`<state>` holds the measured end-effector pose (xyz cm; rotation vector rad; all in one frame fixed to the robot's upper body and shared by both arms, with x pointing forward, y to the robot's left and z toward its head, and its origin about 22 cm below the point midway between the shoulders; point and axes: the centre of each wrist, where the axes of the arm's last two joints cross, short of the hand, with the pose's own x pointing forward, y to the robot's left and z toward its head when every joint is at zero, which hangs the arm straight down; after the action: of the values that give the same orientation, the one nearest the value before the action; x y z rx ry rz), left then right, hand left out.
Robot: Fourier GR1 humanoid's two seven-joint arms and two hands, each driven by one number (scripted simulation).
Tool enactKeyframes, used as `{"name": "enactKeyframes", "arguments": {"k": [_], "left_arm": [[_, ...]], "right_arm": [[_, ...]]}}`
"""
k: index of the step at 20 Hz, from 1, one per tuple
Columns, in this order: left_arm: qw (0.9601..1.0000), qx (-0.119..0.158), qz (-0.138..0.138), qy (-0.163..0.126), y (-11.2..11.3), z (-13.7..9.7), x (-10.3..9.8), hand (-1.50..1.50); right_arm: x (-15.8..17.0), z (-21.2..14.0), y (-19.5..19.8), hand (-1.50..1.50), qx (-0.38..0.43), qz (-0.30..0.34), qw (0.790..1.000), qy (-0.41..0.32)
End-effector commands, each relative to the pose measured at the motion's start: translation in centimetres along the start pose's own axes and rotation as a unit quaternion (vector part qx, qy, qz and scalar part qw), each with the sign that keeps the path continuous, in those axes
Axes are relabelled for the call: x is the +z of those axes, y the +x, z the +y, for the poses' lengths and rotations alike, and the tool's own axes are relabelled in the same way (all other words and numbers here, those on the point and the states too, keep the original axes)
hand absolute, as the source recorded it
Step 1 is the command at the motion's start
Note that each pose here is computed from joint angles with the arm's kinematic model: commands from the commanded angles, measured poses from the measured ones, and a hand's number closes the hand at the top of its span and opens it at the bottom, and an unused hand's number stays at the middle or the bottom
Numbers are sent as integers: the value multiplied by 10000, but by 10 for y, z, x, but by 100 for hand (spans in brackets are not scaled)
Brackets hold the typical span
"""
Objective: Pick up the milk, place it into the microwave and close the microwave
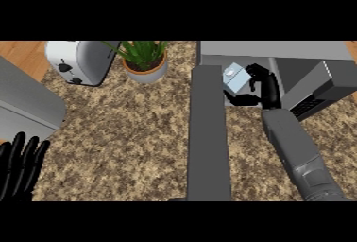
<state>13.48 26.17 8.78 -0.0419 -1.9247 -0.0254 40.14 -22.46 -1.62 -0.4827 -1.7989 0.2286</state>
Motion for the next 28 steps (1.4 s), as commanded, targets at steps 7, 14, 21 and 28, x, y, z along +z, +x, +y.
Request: {"name": "enactKeyframes", "arguments": {"k": [7, 14, 21, 28], "left_arm": [[9999, -139, 25, -101, 2, 8, -10, -150], [9994, -266, -27, -205, 1, 2, -12, -150], [9990, -349, 99, -276, -18, 1, -16, -150], [9989, -343, 94, -304, -8, -2, -6, -150]], "right_arm": [[-22, -28, 1, 150, 1281, -243, 9836, -1245], [-37, -19, 17, -150, 1886, -278, 9807, -434], [-35, 18, 32, -150, 1677, -283, 9854, 44], [-33, 8, 25, -150, 1505, -180, 9877, -397]]}}
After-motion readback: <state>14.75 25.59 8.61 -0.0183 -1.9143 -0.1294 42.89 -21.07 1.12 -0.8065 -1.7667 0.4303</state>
